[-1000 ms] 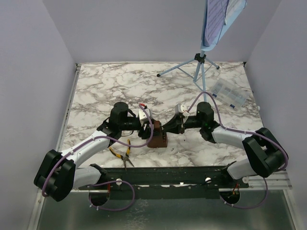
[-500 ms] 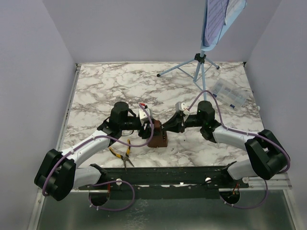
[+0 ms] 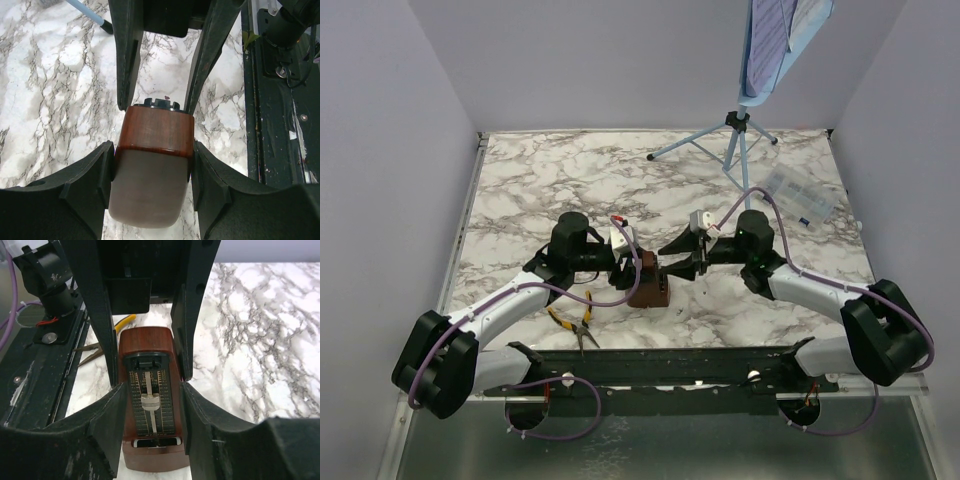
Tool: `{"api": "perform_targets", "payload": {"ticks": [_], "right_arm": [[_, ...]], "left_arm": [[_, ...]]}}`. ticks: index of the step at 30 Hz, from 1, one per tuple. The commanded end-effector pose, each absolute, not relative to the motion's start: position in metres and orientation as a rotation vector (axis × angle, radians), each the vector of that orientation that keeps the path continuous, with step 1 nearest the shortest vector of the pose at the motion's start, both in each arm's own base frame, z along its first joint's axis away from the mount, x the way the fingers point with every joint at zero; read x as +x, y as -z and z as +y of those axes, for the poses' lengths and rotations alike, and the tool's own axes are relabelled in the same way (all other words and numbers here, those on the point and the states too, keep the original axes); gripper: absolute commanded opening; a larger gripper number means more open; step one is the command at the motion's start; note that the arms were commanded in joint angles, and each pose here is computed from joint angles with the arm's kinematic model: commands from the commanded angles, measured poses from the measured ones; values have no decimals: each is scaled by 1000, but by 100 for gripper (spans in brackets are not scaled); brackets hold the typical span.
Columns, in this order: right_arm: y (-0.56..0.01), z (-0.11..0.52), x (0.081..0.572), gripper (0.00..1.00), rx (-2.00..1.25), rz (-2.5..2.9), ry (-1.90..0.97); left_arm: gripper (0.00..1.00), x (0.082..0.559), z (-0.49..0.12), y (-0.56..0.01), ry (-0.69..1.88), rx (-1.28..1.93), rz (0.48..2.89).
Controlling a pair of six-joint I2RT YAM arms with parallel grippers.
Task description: Set up the instrument practice props
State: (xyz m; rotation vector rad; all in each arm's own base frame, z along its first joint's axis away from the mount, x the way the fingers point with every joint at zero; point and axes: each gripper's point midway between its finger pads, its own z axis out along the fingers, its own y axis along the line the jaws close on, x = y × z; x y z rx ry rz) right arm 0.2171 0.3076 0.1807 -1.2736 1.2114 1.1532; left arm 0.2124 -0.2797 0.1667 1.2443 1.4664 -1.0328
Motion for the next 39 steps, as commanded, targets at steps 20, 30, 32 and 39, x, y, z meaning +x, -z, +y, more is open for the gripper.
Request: {"api": "perform_targets", "payload": {"ticks": [20,30,32,39], "right_arm": [[-164,310,212,24,-1266,1257,-1199],[-170,320,225,20,-1185,1333,-1282],[-169,320,217,25,-1226,1319,-1333],[-173,312,218,28,-1299,1266,-1461]], "left_arm": [[0,208,-281,-159,1038,1288,1467],[0,200,-284,-158,1077,1322,1447],[0,196,-284,-158,1086,1334,1441],[0,187,-286,-157,1126,1373,1427]]}}
